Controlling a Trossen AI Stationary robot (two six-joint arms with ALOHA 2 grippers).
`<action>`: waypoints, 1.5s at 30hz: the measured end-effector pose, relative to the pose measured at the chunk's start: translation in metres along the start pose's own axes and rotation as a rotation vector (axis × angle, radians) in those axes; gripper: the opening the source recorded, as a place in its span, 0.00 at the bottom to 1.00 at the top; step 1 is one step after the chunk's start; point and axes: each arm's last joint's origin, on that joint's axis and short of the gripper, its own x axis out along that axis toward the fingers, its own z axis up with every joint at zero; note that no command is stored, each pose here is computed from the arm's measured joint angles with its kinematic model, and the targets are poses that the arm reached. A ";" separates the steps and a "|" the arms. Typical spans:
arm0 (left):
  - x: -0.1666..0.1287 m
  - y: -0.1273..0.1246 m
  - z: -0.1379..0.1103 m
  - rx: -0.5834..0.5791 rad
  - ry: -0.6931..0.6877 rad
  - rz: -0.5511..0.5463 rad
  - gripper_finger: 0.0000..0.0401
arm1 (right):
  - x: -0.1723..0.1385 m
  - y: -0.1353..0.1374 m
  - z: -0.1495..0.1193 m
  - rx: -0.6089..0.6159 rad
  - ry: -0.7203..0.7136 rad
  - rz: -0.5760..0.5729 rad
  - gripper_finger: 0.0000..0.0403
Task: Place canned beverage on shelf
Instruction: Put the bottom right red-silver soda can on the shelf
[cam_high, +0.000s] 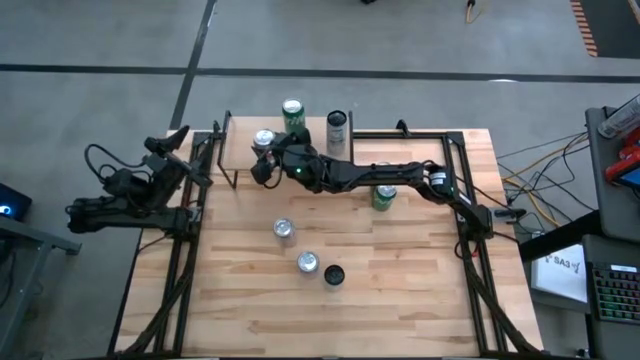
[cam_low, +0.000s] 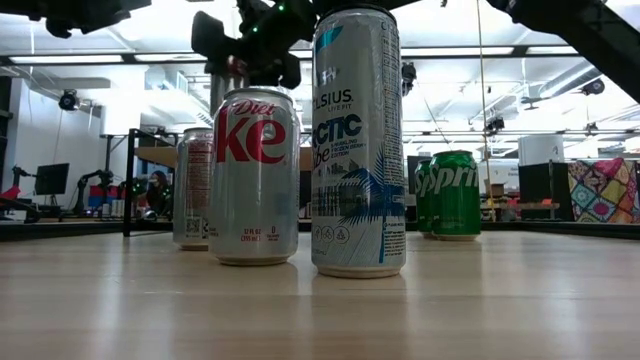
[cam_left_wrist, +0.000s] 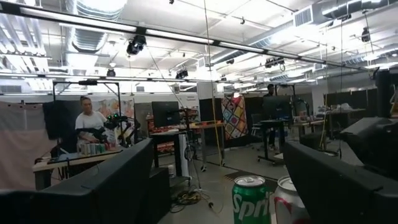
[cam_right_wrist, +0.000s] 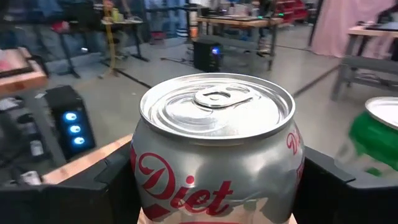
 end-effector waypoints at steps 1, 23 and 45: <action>0.000 -0.001 0.000 0.003 0.002 -0.001 0.86 | 0.000 0.000 -0.001 0.003 0.008 -0.014 0.71; 0.001 -0.002 -0.001 0.010 0.008 -0.005 0.86 | 0.001 -0.008 -0.042 0.069 -0.026 -0.151 0.73; 0.001 -0.003 -0.002 0.018 0.011 -0.007 0.86 | 0.000 -0.011 -0.031 0.012 -0.048 -0.150 0.87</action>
